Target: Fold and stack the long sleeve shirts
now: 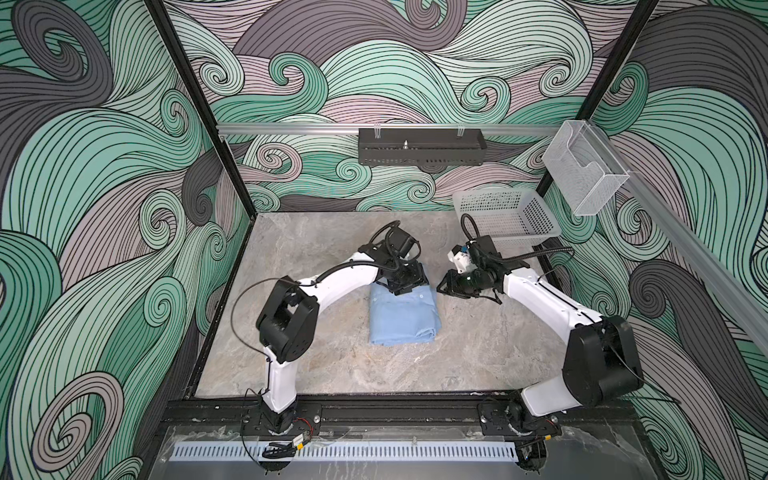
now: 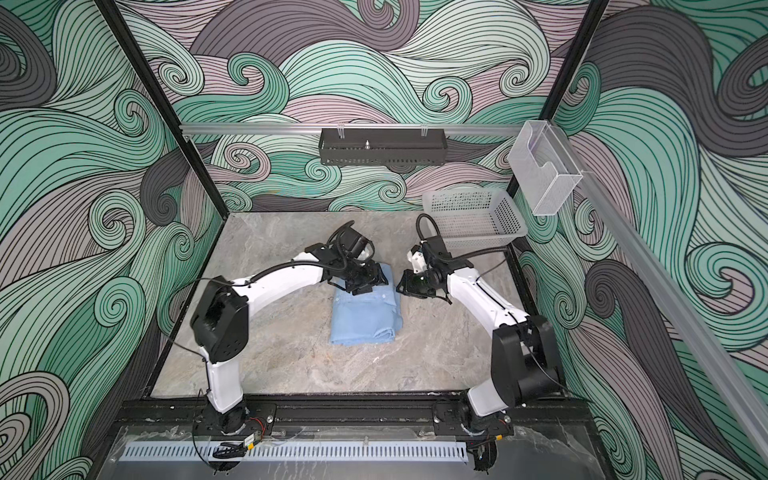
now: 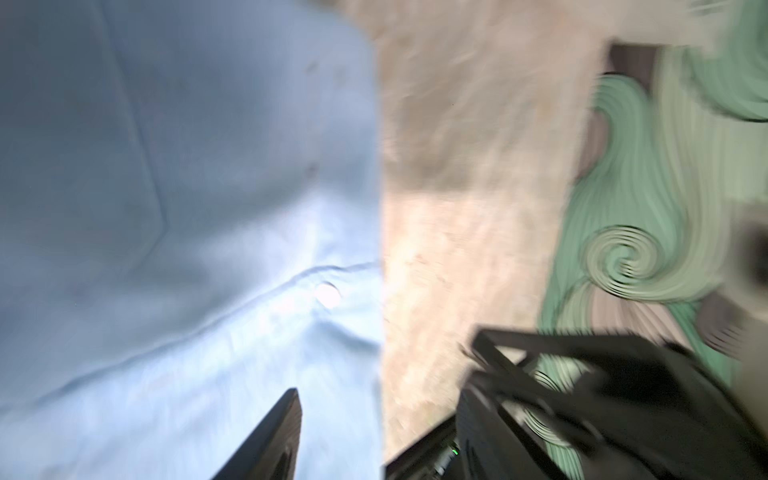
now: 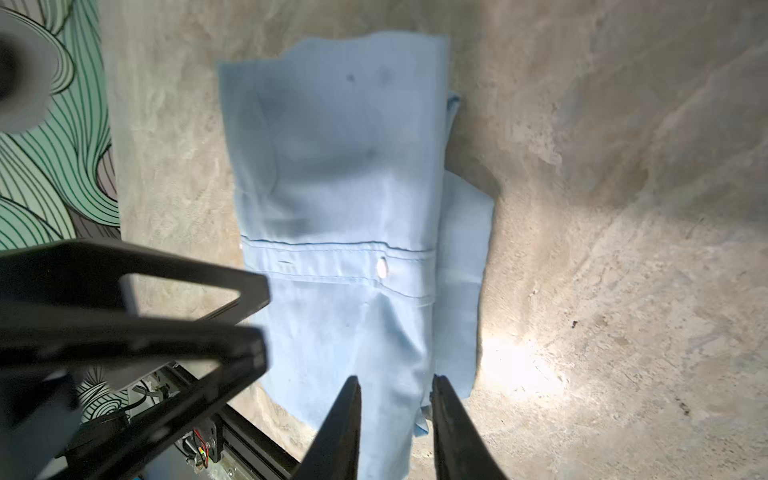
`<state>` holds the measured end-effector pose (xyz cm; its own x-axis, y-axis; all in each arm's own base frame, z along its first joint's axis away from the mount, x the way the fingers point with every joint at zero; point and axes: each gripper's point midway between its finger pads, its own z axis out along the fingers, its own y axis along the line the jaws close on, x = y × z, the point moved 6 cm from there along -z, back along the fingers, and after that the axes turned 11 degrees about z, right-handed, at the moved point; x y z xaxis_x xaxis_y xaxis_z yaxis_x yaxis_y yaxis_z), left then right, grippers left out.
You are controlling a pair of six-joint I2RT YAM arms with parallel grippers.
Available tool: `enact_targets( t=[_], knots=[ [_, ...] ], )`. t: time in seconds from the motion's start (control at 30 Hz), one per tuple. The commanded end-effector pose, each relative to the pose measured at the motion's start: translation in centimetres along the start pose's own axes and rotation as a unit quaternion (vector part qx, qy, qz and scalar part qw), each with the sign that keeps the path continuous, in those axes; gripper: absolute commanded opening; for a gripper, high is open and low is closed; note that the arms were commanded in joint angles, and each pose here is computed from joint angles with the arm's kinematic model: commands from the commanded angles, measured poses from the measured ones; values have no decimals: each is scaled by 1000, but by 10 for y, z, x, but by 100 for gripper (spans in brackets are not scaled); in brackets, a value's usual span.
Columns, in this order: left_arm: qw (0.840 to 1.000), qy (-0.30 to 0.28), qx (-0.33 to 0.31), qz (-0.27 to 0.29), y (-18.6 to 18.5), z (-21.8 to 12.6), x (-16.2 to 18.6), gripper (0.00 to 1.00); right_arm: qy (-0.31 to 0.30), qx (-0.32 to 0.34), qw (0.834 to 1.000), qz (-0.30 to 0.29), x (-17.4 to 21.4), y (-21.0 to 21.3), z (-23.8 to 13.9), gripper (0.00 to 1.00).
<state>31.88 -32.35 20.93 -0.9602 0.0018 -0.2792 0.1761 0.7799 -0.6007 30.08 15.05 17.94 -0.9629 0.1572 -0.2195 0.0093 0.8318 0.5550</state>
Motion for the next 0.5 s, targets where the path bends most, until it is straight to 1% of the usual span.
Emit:
enact_targets(
  t=[0.0, 0.07, 0.1, 0.17, 0.27, 0.33, 0.47],
  knots=[
    [999, -47, 4, 12, 9, -24, -9, 61, 34, -28, 999, -19, 10, 18, 11, 27],
    [999, -51, 6, -2, 29, -15, -12, 60, 57, -51, 997, -18, 14, 25, 28, 24],
    [999, -44, 10, -9, 38, -9, -14, 59, 68, -57, 996, -12, 16, 24, 37, 23],
    [1000, -10, 19, -22, 54, 4, -20, 59, 84, -63, 994, 6, 20, 18, 55, 21],
    [1000, 16, -2, -18, 75, 22, -28, 59, 107, -38, 993, 35, 30, -5, 76, 20],
    [999, 33, 10, -26, 85, 36, -32, 59, 122, -21, 991, 58, 37, -21, 84, 20],
    [997, 68, -4, -32, 101, 59, -26, 60, 150, 18, 985, 83, 53, -47, 93, 19]
  ],
)
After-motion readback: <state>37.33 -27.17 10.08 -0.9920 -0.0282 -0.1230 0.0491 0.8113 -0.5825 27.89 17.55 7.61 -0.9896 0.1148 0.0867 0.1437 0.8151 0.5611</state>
